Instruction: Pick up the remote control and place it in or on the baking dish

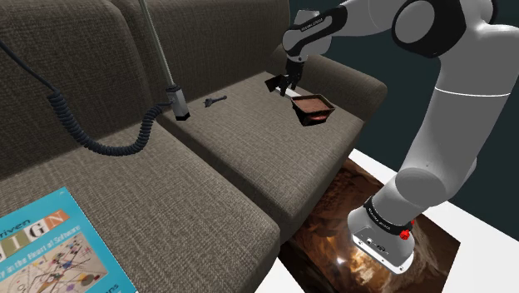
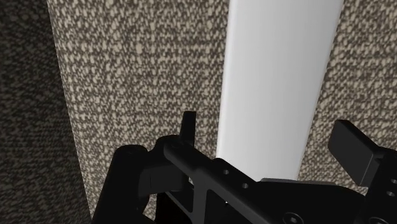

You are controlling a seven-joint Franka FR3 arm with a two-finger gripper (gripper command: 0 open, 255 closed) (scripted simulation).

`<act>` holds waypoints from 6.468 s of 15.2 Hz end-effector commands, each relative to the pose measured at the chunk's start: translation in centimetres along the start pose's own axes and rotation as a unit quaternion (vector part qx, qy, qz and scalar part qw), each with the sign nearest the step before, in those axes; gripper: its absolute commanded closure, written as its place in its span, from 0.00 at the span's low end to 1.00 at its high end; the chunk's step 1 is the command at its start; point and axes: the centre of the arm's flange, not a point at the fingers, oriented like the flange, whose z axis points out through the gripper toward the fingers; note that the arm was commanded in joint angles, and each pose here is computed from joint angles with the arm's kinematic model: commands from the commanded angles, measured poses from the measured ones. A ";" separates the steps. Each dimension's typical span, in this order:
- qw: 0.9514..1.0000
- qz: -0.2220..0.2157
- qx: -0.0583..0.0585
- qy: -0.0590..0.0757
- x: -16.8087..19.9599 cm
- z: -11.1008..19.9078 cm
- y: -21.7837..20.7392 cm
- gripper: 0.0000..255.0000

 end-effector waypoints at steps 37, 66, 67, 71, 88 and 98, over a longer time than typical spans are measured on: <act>1.000 0.000 0.000 0.000 -0.1 -13.2 0.1 1.00; 1.000 0.000 0.000 0.000 -16.3 -14.2 -5.8 1.00; 1.000 0.000 0.000 0.000 -16.3 -13.7 -5.8 1.00; 1.000 0.000 0.000 0.000 -16.2 -11.6 -5.8 1.00; 1.000 0.000 0.000 0.000 -16.2 -13.0 -5.8 0.00; 1.000 0.000 0.000 0.000 -16.2 -15.4 -5.8 0.00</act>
